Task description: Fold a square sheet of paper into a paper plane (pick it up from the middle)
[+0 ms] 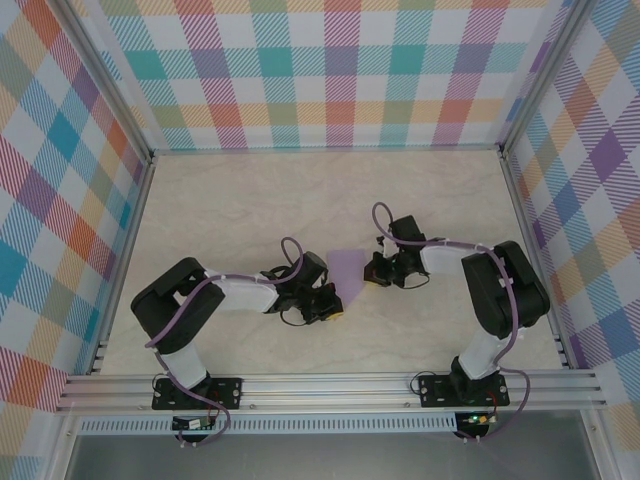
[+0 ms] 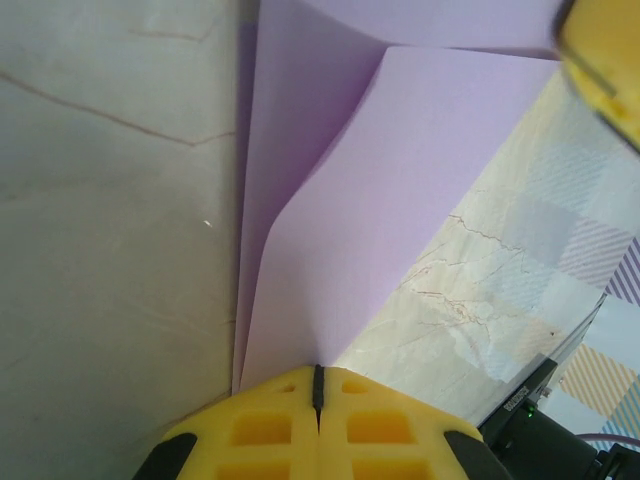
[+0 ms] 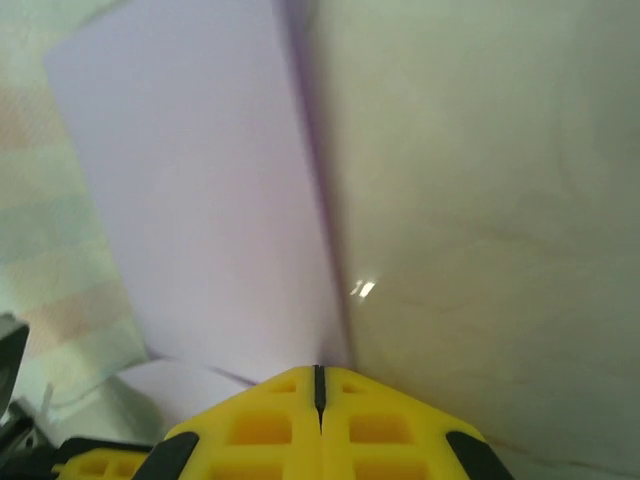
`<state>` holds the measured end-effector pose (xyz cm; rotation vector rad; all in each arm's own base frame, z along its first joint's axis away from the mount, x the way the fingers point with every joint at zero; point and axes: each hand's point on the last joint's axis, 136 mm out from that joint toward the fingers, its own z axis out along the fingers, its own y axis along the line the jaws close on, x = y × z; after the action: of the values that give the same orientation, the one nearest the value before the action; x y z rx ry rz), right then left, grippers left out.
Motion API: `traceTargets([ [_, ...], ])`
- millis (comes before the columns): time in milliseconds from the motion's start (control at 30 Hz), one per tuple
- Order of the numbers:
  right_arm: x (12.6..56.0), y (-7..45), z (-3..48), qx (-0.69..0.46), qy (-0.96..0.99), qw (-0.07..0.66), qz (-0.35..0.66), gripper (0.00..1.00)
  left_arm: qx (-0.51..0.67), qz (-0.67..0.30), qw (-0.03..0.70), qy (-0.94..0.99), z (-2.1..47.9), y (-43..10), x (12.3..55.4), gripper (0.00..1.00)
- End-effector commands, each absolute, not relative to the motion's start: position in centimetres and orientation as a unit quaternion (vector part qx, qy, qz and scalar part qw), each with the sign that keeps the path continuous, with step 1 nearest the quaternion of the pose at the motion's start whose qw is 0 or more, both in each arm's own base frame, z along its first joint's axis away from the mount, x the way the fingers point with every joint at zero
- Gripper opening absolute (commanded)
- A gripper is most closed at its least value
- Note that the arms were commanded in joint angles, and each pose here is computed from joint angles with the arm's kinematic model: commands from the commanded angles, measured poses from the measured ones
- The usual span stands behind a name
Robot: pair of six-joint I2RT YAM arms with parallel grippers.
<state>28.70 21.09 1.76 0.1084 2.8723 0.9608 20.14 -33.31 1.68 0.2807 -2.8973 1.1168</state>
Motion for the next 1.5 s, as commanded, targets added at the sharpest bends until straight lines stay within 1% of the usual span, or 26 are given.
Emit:
traceTargets([
  [0, 29.3, 20.8, 3.9, 0.028, 0.947, 0.083, 0.309, 0.0, 0.108, 0.243, 0.055, -0.962, -2.9, -28.6, 16.6, 0.0],
  [133, 28.5, 21.9, 6.2, 0.019, 0.933, 0.102, 0.346, 0.0, 0.103, 0.249, 0.05, -0.962, -2.5, -29.1, 17.1, 0.0],
  [233, 27.1, 22.8, 6.4, 0.011, 0.926, 0.096, 0.364, 0.0, 0.098, 0.252, 0.045, -0.962, -2.2, -29.4, 17.4, 0.0],
  [400, 25.4, 24.8, 5.4, -0.005, 0.919, 0.057, 0.389, 0.01, 0.094, 0.257, 0.041, -0.961, -1.9, -29.8, 17.7, 0.0],
  [600, 25.5, 25.8, 3.7, -0.005, 0.923, 0.028, 0.384, 0.01, 0.089, 0.26, 0.035, -0.961, -1.6, -29.9, 17.9, 0.0],
  [800, 25.8, 24.4, 1.0, 0.009, 0.943, 0.017, 0.332, 0.0, 0.089, 0.258, 0.035, -0.961, -1.5, -29.6, 17.7, 0.0],
  [967, 26.9, 20.7, -0.3, 0.049, 0.954, 0.029, 0.295, 0.0, 0.098, 0.238, 0.052, -0.965, -2.5, -28.7, 16.8, 0.0],
  [1033, 27.5, 19.0, -0.3, 0.075, 0.955, 0.031, 0.284, 0.0, 0.101, 0.232, 0.054, -0.966, -2.9, -28.3, 16.6, 0.0],
  [1133, 28.1, 18.6, 1.4, 0.078, 0.953, 0.051, 0.289, 0.0, 0.097, 0.239, 0.051, -0.965, -2.6, -28.5, 16.7, 0.0],
  [1300, 27.8, 21.2, 5.0, 0.048, 0.936, 0.078, 0.34, 0.0, 0.084, 0.251, 0.041, -0.964, -1.9, -29.3, 17.3, 0.0],
  [1467, 25.9, 25.2, 4.9, 0.015, 0.929, 0.047, 0.368, 0.0, 0.076, 0.257, 0.036, -0.963, -1.6, -29.7, 17.7, 0.0],
])
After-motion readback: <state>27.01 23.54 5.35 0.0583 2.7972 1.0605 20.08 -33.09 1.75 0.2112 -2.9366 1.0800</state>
